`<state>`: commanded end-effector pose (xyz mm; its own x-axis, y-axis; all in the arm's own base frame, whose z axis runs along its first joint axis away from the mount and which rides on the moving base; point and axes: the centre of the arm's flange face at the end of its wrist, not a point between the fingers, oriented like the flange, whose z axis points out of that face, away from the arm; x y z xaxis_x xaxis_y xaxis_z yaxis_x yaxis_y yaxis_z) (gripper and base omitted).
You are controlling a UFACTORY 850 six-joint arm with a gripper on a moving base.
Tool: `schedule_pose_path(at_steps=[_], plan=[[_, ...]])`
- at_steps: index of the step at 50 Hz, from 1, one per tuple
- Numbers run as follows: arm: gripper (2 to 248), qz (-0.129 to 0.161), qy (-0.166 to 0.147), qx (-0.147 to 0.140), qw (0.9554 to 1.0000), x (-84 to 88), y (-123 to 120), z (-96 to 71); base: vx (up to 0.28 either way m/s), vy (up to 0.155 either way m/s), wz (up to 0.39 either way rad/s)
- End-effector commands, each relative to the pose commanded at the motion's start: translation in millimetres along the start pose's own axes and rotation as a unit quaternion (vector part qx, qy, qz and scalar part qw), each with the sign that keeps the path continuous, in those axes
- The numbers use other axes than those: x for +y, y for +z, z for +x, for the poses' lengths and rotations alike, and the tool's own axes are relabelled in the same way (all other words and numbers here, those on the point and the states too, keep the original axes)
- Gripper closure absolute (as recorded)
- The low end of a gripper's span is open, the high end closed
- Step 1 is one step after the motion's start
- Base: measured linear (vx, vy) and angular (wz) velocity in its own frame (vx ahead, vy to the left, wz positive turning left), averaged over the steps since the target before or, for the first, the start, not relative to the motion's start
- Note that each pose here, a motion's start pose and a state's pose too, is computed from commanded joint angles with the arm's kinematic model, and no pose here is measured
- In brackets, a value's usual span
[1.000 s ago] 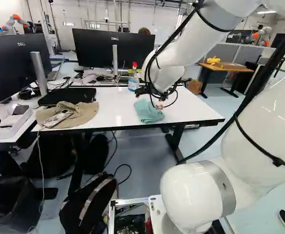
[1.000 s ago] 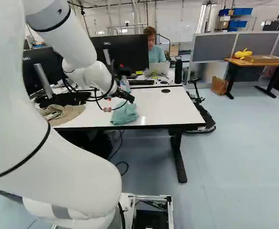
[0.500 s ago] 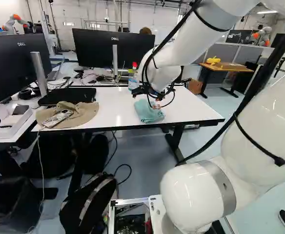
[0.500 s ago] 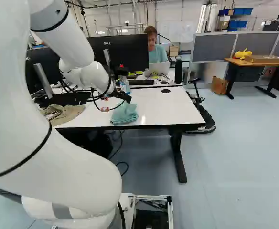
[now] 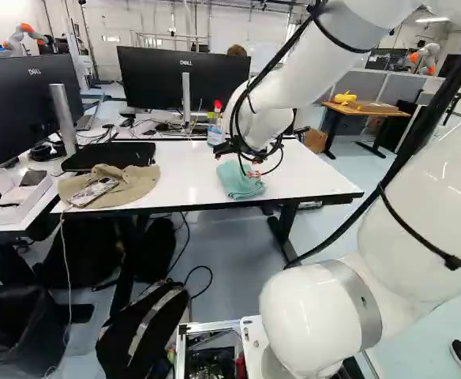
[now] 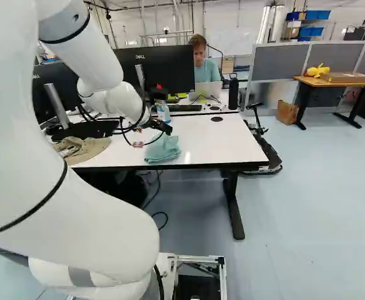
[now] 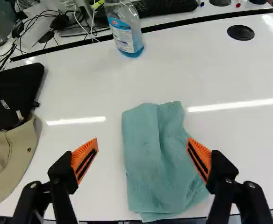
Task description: Clean the table with the green towel
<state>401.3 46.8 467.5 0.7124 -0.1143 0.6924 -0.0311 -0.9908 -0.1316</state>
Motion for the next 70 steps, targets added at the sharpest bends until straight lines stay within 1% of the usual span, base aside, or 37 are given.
schedule_pose_path(at_steps=[21, 40, 55, 70], plan=[[3, -0.007, -0.006, 0.024, 0.9997, 9.1, 1.0, -14.8, 0.0, 0.0, 0.0], [3, -0.015, -0.016, 0.059, 0.998, 21.1, 1.0, -36.7, 0.0, 0.0, 0.0], [3, -0.02, -0.026, 0.093, 0.9951, 32.3, -0.6, -59.7, 0.0, 0.0, 0.0], [3, -0.024, -0.037, 0.133, 0.9901, 43.5, -4.4, -86.9, 0.0, 0.0, 0.0]])
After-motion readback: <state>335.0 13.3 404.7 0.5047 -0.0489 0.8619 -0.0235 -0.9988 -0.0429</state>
